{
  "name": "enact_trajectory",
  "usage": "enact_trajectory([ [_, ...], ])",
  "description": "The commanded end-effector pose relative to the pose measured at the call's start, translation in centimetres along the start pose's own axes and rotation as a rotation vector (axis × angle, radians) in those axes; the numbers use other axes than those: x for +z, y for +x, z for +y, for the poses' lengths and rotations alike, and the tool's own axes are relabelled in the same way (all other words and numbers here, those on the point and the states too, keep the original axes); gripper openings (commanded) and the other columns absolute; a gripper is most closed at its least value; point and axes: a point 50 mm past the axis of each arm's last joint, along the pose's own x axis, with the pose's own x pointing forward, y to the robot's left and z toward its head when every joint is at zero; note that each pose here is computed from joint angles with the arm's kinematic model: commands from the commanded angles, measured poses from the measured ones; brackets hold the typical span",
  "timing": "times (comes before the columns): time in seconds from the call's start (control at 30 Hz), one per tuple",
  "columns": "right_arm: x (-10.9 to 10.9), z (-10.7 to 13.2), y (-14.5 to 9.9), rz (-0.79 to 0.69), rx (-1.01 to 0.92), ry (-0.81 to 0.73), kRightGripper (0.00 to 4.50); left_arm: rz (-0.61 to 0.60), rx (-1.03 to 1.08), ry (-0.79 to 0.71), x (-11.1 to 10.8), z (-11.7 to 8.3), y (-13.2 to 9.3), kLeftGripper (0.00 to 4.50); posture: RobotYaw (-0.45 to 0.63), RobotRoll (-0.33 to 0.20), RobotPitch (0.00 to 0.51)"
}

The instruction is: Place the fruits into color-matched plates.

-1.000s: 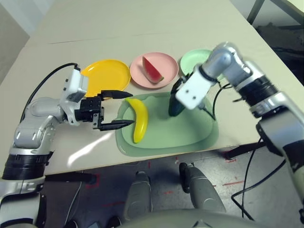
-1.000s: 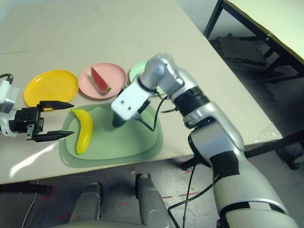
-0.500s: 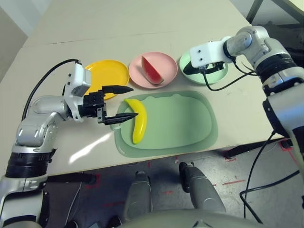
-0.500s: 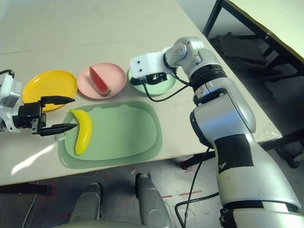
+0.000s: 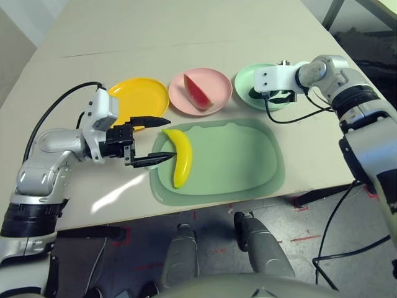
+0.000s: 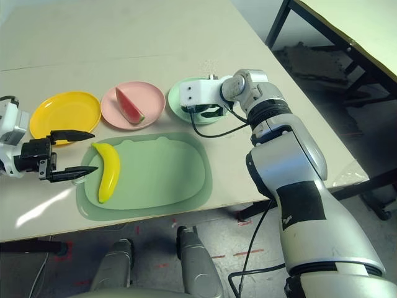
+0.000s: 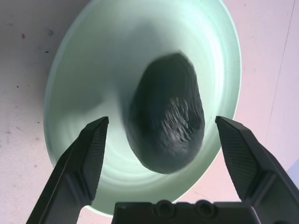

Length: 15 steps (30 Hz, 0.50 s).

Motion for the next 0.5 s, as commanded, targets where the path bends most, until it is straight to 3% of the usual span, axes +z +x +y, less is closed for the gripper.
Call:
enact_trajectory([
  [0.03, -0.4, -0.1, -0.5, 0.002, 0.016, -0.011, 4.48, 0.023, -0.02, 0.028, 0.0, -0.2, 0.1, 4.5, -0.03, 0.0, 0.211],
  [0.2, 1.3, -2.8, -3.0, -0.114, 0.022, -0.015, 4.48, 0.038, -0.036, 0.047, 0.1, 0.0, -0.2, 4.5, -0.02, 0.0, 0.215],
  [0.3, 2.3, -3.7, -4.4, -0.269, 0.074, 0.061, 4.48, 0.07, -0.044, 0.072, 0.2, 0.2, -0.6, 4.5, -0.02, 0.0, 0.22],
  [0.4, 2.6, -2.8, -5.1, -0.521, 0.218, 0.236, 4.48, 0.089, -0.056, 0.094, 0.3, 0.3, -0.7, 4.5, -0.01, 0.0, 0.222],
  [0.5, 2.3, -0.7, -5.2, -0.671, 0.327, 0.378, 4.48, 0.13, -0.082, 0.127, 0.3, 0.3, -0.8, 4.5, -0.02, 0.0, 0.223],
])
